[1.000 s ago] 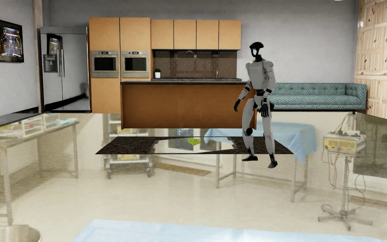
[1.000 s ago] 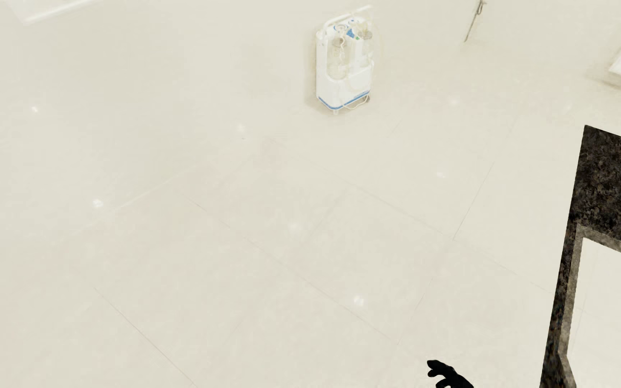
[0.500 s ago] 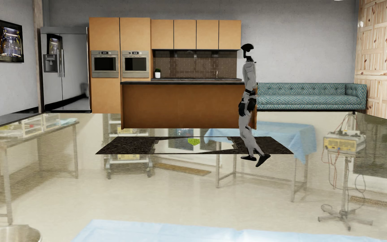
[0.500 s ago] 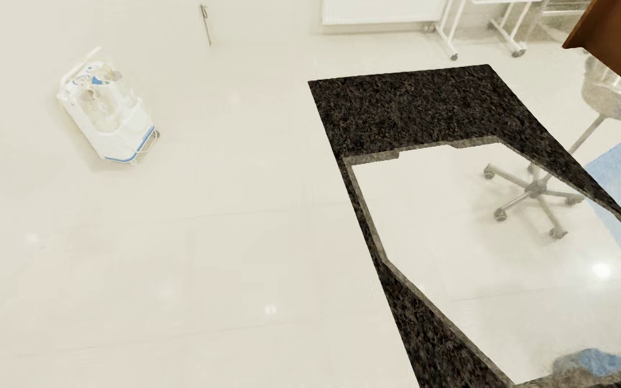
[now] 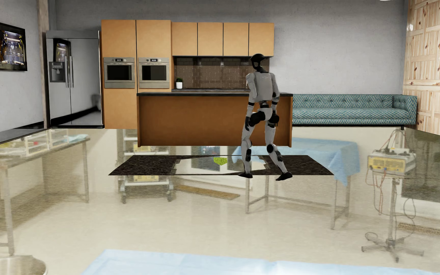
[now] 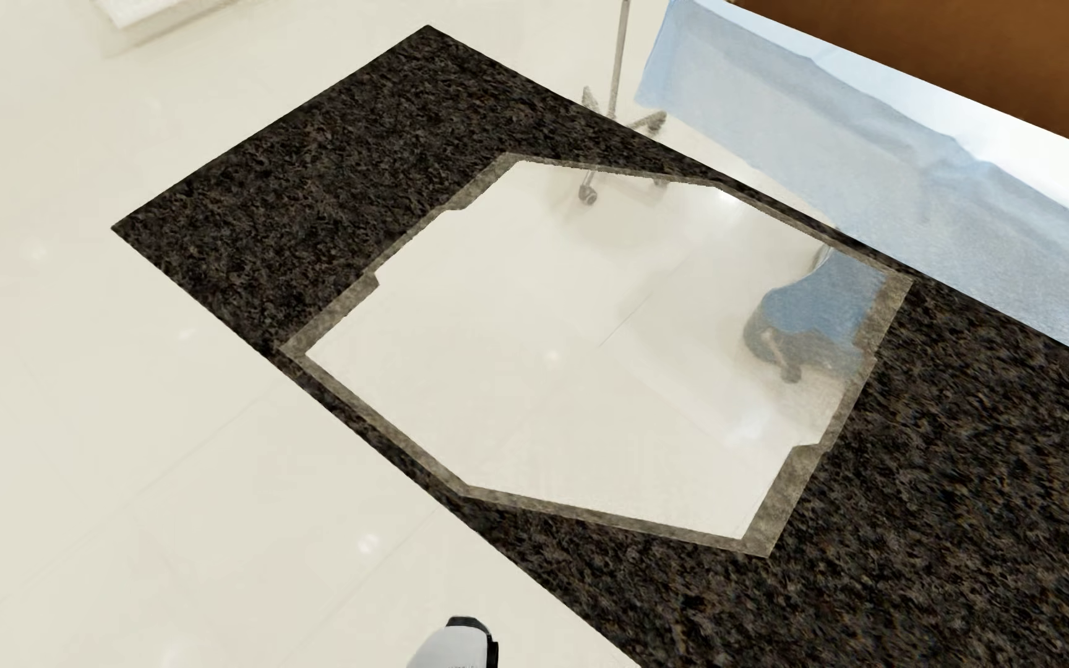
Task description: Walk towards the counter
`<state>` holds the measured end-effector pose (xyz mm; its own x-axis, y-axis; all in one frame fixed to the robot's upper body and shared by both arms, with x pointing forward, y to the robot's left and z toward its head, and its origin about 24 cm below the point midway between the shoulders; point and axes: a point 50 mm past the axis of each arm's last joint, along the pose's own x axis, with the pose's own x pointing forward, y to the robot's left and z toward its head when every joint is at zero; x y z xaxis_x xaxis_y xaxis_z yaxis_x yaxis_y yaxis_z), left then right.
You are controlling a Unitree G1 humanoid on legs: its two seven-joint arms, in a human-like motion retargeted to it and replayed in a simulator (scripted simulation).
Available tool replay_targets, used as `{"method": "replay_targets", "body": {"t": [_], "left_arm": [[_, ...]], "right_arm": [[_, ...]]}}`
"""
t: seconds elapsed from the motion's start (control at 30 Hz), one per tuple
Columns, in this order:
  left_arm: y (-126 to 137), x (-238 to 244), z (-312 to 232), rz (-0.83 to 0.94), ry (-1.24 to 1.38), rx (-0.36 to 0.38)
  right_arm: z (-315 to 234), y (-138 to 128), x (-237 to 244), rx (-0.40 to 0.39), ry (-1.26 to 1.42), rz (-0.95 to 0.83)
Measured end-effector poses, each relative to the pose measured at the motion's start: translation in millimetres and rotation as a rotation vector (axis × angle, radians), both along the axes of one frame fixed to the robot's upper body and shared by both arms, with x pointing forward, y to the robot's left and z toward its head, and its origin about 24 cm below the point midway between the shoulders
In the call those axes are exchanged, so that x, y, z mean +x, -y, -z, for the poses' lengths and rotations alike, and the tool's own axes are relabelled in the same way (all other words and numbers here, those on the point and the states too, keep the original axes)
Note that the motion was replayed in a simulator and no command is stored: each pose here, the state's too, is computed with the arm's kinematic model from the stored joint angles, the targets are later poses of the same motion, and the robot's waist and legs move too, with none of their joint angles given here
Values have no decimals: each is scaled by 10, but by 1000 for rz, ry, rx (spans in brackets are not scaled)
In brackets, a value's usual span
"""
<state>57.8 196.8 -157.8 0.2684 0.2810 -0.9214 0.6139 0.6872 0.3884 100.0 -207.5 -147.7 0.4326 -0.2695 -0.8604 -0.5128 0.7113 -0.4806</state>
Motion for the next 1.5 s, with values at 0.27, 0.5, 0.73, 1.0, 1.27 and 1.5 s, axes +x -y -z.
{"method": "replay_targets", "body": {"t": [0.27,0.5,0.73,1.0,1.27,1.5], "left_arm": [[-99,671,-126,281,138,113],[-140,1936,-1000,399,617,182],[139,1596,-652,374,459,47],[-126,-190,54,-10,-151,6],[33,-577,117,42,-344,-60],[87,1065,-227,249,192,79]], "right_arm": [[-194,122,45,53,201,108],[29,22,-765,40,-31,447],[219,-416,-963,257,-309,347],[-274,122,592,-3,264,79],[-386,165,622,-6,385,166],[18,126,-413,30,-11,252]]}}
